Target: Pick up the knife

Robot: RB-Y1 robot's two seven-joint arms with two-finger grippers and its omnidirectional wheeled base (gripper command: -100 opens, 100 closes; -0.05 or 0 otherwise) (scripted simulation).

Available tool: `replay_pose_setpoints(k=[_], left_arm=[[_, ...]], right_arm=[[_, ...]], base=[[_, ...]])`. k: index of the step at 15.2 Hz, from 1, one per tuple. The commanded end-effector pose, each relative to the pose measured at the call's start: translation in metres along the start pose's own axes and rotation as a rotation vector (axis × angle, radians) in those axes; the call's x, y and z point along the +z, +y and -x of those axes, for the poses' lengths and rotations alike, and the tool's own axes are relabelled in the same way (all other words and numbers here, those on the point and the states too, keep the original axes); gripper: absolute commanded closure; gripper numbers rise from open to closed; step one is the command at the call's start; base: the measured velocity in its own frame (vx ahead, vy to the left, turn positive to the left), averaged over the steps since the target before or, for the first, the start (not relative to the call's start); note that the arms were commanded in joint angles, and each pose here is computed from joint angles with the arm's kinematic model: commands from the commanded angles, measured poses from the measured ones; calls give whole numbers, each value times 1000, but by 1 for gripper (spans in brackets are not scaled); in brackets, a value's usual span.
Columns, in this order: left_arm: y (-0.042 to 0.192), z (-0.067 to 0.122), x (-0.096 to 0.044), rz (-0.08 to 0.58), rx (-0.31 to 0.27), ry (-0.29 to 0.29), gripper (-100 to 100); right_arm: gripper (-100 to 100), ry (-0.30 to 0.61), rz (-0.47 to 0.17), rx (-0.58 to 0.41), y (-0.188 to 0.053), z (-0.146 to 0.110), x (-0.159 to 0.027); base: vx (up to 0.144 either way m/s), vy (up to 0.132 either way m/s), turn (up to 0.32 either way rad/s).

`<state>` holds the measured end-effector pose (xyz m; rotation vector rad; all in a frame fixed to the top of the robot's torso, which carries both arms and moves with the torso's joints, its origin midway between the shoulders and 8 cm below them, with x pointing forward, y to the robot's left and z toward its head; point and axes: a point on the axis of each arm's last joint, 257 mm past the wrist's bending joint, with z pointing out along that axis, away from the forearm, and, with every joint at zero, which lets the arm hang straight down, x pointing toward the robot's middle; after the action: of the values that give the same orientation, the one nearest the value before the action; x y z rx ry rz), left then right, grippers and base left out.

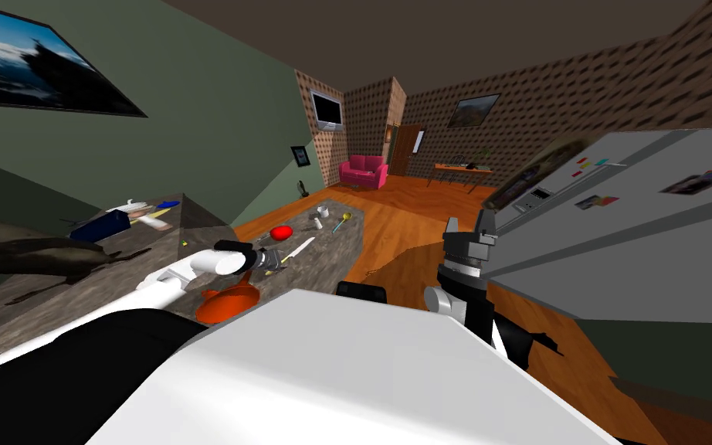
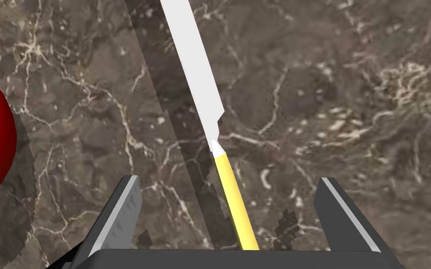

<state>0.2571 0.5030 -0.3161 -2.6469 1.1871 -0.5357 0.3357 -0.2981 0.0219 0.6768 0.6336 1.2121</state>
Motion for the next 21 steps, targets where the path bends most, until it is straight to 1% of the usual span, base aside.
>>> replay_pose_setpoints(k=[1,2,3,4,6,7,8,9,12,15,16,17,20,21], left_arm=[[10,16,-2,59,-77,-44,-100],[10,16,-2,59,-82,-44,-100],[16,26,-4,94,-133,-73,-100],[16,26,-4,94,-135,-73,-100],[25,45,-9,151,-223,-129,-100],[26,44,-9,154,-231,-126,-100],[31,52,-11,179,-275,-149,-100],[31,52,-11,179,-275,-149,-100],[43,68,-17,235,-382,-204,-100],[51,77,-21,267,-446,-235,-100],[48,73,-20,254,-419,-222,-100],[55,83,-11,254,-434,-222,-100],[61,91,-2,251,-440,-218,-100],[58,87,-7,253,-440,-220,-100]], right_arm=[[0,0,0,0,0,0,0],[0,0,0,0,0,0,0],[0,0,0,0,0,0,0],[0,0,0,0,0,0,0],[0,0,0,0,0,0,0],[0,0,0,0,0,0,0],[0,0,0,0,0,0,0],[0,0,0,0,0,0,0],[0,0,0,0,0,0,0],[0,0,0,0,0,0,0],[0,0,0,0,0,0,0],[0,0,0,0,0,0,0],[0,0,0,0,0,0,0],[0,0,0,0,0,0,0]], base=[[118,-38,-56],[113,-35,-39],[118,-35,-55],[111,-31,-50],[121,-40,-67],[121,-30,-51],[106,-29,-51],[92,-26,-35],[103,-27,-65],[95,-25,-44],[43,-17,-17],[20,-10,-47],[6,-7,-47],[1,-3,-14]])
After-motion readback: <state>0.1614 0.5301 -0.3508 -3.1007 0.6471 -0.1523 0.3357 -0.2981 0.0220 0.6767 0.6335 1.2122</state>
